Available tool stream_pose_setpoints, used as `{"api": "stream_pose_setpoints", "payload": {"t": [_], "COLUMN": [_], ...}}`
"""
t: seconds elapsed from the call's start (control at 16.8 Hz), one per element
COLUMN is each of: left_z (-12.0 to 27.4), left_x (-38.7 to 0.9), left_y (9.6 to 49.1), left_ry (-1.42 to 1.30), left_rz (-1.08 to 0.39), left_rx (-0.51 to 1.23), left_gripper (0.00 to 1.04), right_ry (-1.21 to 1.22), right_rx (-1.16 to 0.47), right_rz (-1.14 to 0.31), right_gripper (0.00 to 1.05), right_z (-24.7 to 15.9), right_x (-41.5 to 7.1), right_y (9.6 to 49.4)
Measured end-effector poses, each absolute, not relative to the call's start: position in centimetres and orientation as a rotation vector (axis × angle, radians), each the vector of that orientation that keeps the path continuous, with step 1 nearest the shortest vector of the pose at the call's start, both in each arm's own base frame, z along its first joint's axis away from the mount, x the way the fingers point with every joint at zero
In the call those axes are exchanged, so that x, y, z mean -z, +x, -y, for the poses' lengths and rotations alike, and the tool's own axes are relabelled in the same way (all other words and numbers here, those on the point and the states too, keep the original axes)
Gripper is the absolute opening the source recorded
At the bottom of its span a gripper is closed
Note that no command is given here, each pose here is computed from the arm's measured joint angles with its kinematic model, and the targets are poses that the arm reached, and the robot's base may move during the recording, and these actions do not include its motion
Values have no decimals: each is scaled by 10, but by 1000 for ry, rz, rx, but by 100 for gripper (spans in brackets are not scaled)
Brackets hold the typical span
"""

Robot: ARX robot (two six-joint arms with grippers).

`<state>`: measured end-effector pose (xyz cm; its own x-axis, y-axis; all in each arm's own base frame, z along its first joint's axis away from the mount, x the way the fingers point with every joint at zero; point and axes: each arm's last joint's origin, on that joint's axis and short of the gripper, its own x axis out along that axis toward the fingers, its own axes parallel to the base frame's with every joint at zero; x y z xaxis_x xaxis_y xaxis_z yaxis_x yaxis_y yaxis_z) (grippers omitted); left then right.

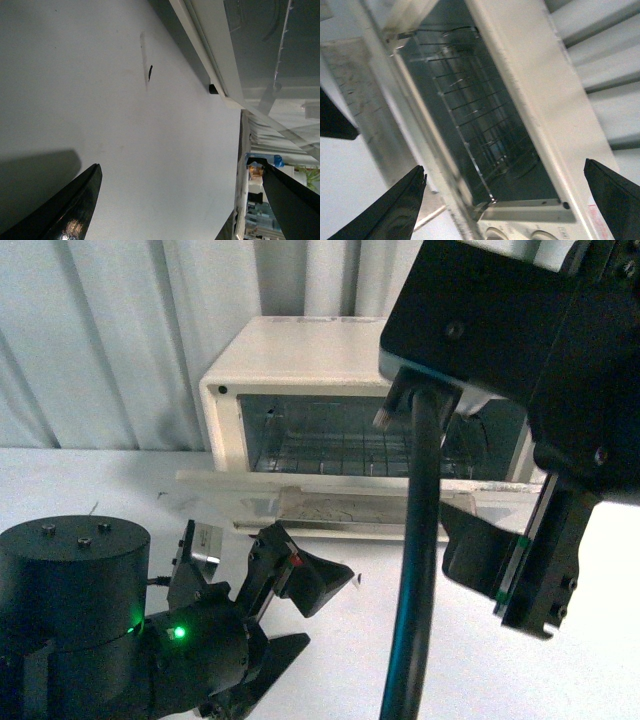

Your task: Open oven

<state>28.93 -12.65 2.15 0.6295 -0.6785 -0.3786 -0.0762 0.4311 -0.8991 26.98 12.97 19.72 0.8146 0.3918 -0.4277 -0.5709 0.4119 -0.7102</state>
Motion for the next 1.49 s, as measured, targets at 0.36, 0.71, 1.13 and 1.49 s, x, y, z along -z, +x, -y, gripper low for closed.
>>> {"api": "stream_pose_setpoints", "payload": {"t": [0.36, 0.71, 1.13, 1.49], "left_z": [127, 126, 126, 122], "left_x": [-21, -21, -21, -22], "left_y": [289, 289, 289, 287], "left_ry": [-1078, -1077, -1072, -1052], "left_rz": [-833, -832, -829, -766], "left_rx": [435, 432, 435, 405], "left_gripper": [98, 98, 98, 98], "right_ry": [-848, -847, -222, -24], "right_rx": [-381, -395, 13, 8], "right_rz": [-118, -131, -19, -16], "right_gripper": [98, 98, 57, 2], "right_z": [-103, -102, -58, -26], "right_x": [-217, -215, -194, -180], "right_y": [264, 263, 227, 183]}}
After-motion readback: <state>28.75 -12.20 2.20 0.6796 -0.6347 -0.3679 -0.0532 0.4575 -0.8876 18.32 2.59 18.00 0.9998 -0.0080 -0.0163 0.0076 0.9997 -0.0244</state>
